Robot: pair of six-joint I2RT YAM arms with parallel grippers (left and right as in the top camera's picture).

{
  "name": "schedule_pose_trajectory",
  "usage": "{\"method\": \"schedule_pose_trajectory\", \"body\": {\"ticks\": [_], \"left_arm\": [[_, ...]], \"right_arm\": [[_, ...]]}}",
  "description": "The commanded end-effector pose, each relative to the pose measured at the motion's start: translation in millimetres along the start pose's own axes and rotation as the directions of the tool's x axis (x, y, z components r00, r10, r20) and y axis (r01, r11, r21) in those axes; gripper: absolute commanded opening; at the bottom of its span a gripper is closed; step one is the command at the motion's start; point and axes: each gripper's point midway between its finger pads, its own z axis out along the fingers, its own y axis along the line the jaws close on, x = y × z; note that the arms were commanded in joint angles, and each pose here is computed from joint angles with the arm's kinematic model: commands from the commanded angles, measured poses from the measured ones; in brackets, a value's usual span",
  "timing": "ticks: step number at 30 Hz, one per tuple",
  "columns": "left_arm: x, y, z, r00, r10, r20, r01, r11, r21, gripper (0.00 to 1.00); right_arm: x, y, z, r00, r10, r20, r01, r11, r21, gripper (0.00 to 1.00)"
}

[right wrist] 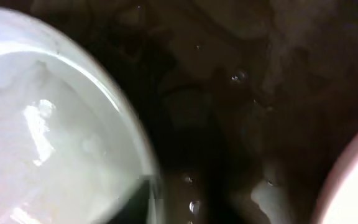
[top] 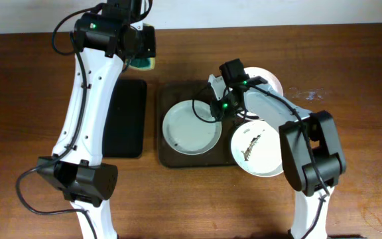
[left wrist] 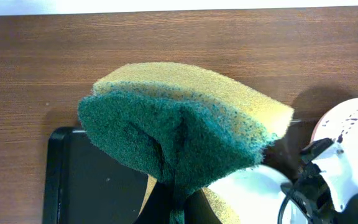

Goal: Clean dirty plates on tray and stack at the side
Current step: 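Lift sponge away, then scrub the plate again with left gripper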

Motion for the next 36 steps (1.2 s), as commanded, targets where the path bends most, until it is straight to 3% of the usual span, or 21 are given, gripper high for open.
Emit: {"method": "schedule_pose_trajectory", "body": {"ticks": [1,3,6,10,13,17,19,22,23,27,29,31,33,35,36], "left_arm": [[10,-5,9,0.999,-0.016,-0.036,0.018,0.999,0.041,0.0],[29,-8,31,0.99,-0.097,-0.102,0.101,0.994,0.038,0.0],[59,-26,73,0.979,-0.102,-0.177,0.119,0.989,0.091,0.0],[109,-68,143,0.976,-0.132,-0.175,0.156,0.979,0.13,0.0],[127,-96,168,0.992,-0.079,-0.097,0.097,0.978,0.187,0.0],[133,-98,182,0.966,0.259,0.029,-0.259,0.94,0.222,0.0],[129,-97,182,0.938,0.342,0.062,-0.347,0.913,0.215,0.0],[143,-82,196,0.957,0.289,-0.012,-0.281,0.937,0.208,0.0],[158,-87,198,0.96,0.272,-0.068,-0.245,0.932,0.266,0.0],[200,-129,170,0.94,0.251,-0.233,-0.085,0.829,0.553,0.0],[204,-135,162,0.934,0.25,-0.255,-0.048,0.795,0.605,0.0],[176,-127,170,0.964,0.21,-0.165,-0.074,0.802,0.592,0.0],[149,-82,196,0.987,0.127,-0.103,-0.083,0.933,0.351,0.0],[136,-47,208,0.992,0.115,-0.054,-0.107,0.985,0.134,0.0],[132,-41,213,0.993,0.113,-0.033,-0.11,0.989,0.095,0.0]], "right_arm": [[4,-1,8,0.992,0.127,-0.016,-0.127,0.992,0.001,0.04],[4,-23,-1,0.947,0.322,0.026,-0.322,0.937,0.139,0.04],[14,-31,-14,0.776,0.625,0.086,-0.628,0.751,0.206,0.04],[23,-32,-6,0.766,0.637,0.084,-0.635,0.731,0.25,0.04],[27,-33,0,0.768,0.637,0.069,-0.631,0.732,0.258,0.04],[25,-33,0,0.78,0.622,0.069,-0.617,0.745,0.255,0.04],[26,-33,0,0.784,0.617,0.067,-0.611,0.749,0.255,0.04],[26,-33,0,0.784,0.617,0.066,-0.611,0.749,0.255,0.04],[25,-33,0,0.784,0.617,0.067,-0.611,0.749,0.255,0.04],[25,-33,0,0.786,0.614,0.067,-0.609,0.751,0.255,0.04],[25,-33,0,0.786,0.614,0.069,-0.609,0.752,0.254,0.04],[25,-33,0,0.786,0.614,0.069,-0.609,0.752,0.254,0.04],[25,-33,0,0.786,0.614,0.069,-0.609,0.752,0.254,0.04],[25,-33,0,0.787,0.614,0.069,-0.609,0.752,0.254,0.04],[24,-33,0,0.787,0.613,0.07,-0.609,0.752,0.253,0.04]]}}
